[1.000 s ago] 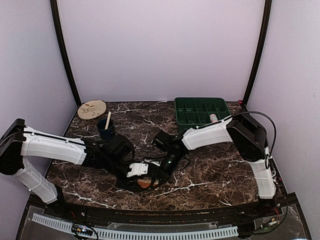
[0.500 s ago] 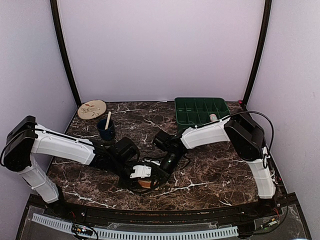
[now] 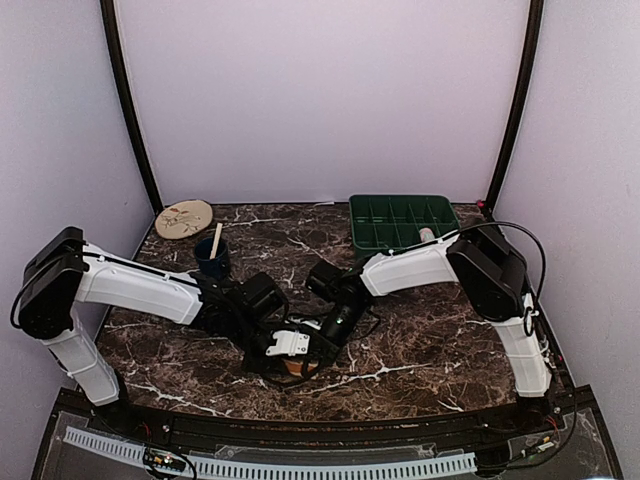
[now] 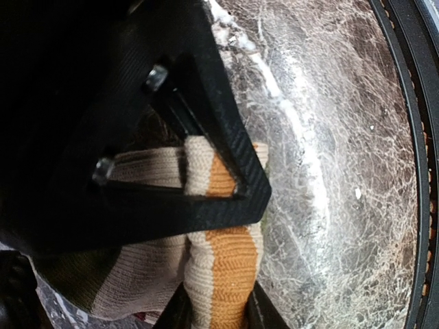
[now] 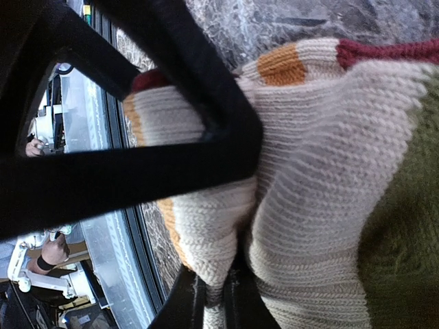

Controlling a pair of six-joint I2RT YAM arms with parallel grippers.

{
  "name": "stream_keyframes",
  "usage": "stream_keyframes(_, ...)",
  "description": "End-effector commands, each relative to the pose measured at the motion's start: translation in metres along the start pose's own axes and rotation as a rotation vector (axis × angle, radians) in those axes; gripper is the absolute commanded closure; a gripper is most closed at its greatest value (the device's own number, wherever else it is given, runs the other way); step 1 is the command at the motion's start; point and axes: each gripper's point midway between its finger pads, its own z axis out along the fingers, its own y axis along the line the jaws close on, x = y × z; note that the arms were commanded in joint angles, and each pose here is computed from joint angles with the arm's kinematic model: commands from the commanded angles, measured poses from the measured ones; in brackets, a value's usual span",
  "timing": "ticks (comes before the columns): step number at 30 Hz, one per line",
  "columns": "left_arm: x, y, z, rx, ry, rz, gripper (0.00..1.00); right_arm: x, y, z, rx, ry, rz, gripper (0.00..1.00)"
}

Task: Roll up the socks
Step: Roll the sock at the center of the board.

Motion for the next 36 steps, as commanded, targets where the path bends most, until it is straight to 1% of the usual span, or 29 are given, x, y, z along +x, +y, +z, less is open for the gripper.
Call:
stream_keyframes(1,-0.004,-0.005,-0.004,0.042,0.011,-0.018,0.76,0.014,-0.028,0.004,0.082,0.046,0.064,1.0)
stream_keyframes(4,-0.005,-0.008,-0.005,0.065,0.013,-0.037,0.83,0.015,-0.031,0.002,0.1,0.049,0.067,1.0)
stream_keyframes(7,-0.007,-0.012,-0.006,0.093,0.014,-0.052,0.87,0.014,-0.03,0.001,0.108,0.044,0.068,1.0)
stream_keyframes(11,-0.007,-0.021,-0.006,0.144,0.017,-0.076,0.88,0.013,-0.031,-0.001,0.125,0.034,0.071,0.99)
stream_keyframes(17,-0.004,-0.03,-0.004,0.193,0.025,-0.113,0.89,0.014,-0.029,-0.004,0.131,0.01,0.08,0.91)
stream_keyframes(19,-0.001,-0.032,-0.003,0.2,0.03,-0.128,0.89,0.014,-0.028,-0.005,0.129,-0.006,0.083,0.86)
stream_keyframes(21,-0.001,-0.033,-0.003,0.203,0.028,-0.143,0.9,0.015,-0.027,-0.007,0.126,-0.017,0.088,0.78)
stream_keyframes(26,0.0,-0.033,-0.001,0.193,0.024,-0.165,0.9,0.019,-0.025,-0.014,0.129,-0.038,0.1,0.66)
stream_keyframes(31,0.0,-0.031,0.001,0.182,0.024,-0.19,0.9,0.023,-0.027,-0.024,0.14,-0.078,0.128,0.64)
stream_keyframes(36,0.0,-0.032,0.001,0.188,0.021,-0.238,0.9,0.027,-0.036,-0.04,0.155,-0.162,0.165,0.64)
